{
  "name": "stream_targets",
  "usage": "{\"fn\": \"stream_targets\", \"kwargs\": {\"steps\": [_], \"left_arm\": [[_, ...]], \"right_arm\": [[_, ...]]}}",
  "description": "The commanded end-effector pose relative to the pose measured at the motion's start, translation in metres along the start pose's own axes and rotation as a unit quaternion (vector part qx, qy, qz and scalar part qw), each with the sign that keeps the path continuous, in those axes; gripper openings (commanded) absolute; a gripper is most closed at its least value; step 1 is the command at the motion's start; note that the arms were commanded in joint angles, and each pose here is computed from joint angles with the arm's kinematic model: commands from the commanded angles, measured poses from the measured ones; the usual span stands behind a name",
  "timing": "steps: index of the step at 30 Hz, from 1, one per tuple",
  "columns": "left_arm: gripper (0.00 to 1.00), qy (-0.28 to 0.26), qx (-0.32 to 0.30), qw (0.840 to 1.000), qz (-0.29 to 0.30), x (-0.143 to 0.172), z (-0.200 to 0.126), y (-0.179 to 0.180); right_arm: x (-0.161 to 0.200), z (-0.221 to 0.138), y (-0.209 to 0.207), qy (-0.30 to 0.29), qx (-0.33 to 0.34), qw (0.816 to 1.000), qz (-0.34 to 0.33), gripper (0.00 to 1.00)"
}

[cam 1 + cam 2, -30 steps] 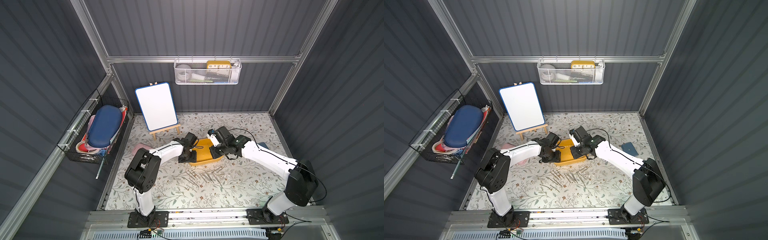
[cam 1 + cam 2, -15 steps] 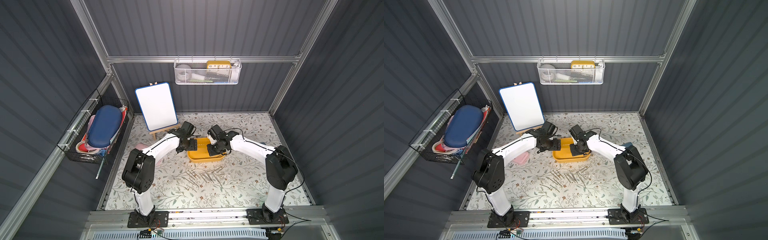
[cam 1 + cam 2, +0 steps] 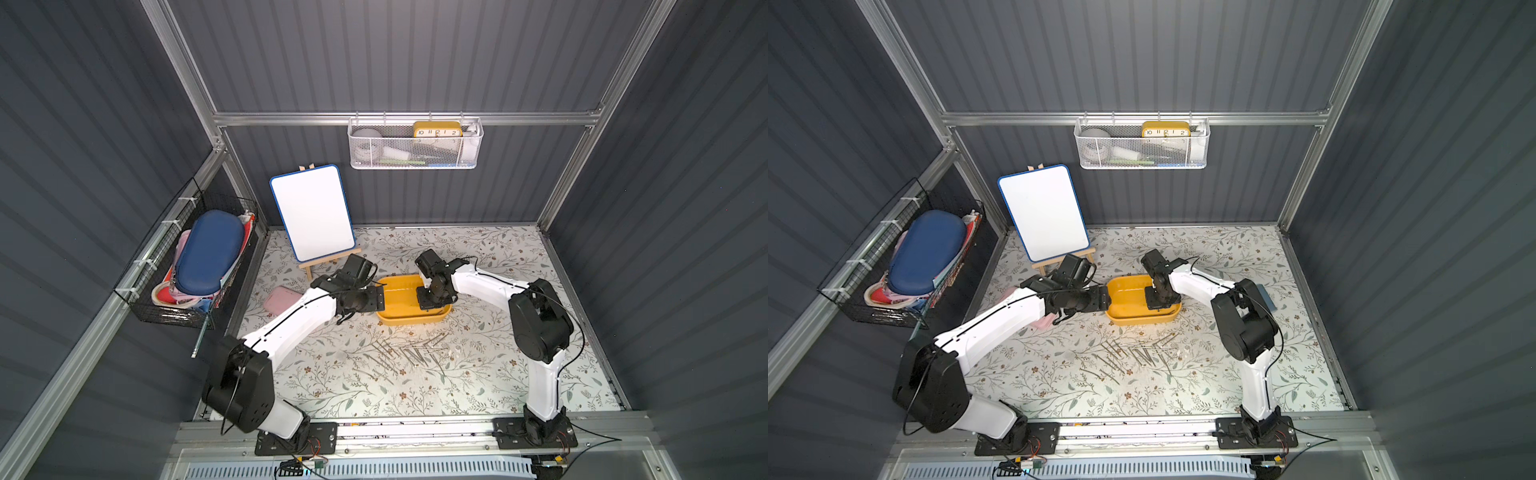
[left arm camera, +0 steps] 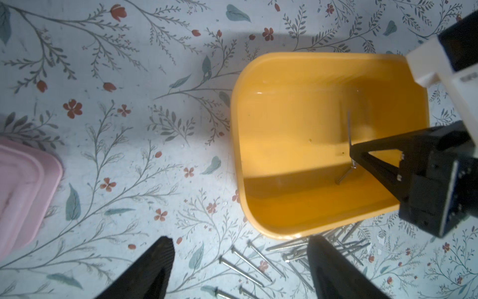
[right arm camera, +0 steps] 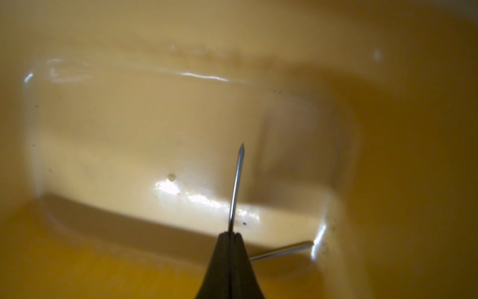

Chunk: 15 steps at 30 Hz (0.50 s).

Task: Put the nails on the desktop into the storage box
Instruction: Place the nail in the storage box.

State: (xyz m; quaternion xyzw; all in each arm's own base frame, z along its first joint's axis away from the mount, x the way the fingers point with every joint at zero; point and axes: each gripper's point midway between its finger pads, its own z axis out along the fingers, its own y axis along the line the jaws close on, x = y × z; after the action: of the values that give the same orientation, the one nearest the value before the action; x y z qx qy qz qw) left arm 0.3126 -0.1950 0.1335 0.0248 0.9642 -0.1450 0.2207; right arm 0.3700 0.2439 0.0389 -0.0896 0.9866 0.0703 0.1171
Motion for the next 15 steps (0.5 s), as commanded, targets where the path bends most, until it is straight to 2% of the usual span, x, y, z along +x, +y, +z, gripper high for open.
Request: {"fn": "stream_targets", "kwargs": {"steps": [1,6,12,15], "left_arm": [[0.85,0.018,0.009,0.999,-0.032,0.023,-0.002,0.007],[0.84,0.038,0.014,0.998,-0.057,0.056,-0.003,0.017],[0.84,0.049,0.018,0.996,-0.066,0.078,-0.007,0.023],[0.84,0.066,0.021,0.995,-0.067,0.092,-0.008,0.023]], "right_arm": [[-0.005,0.003,-0.006,0.005,0.016,1.0,0.015,0.0],[-0.008,0.01,-0.006,0.015,0.021,1.0,0.014,0.0],[-0.025,-0.033,0.007,-0.026,-0.006,1.0,-0.014,0.27],[-0.025,-0.07,0.016,-0.056,-0.024,0.998,-0.03,0.31]]}}
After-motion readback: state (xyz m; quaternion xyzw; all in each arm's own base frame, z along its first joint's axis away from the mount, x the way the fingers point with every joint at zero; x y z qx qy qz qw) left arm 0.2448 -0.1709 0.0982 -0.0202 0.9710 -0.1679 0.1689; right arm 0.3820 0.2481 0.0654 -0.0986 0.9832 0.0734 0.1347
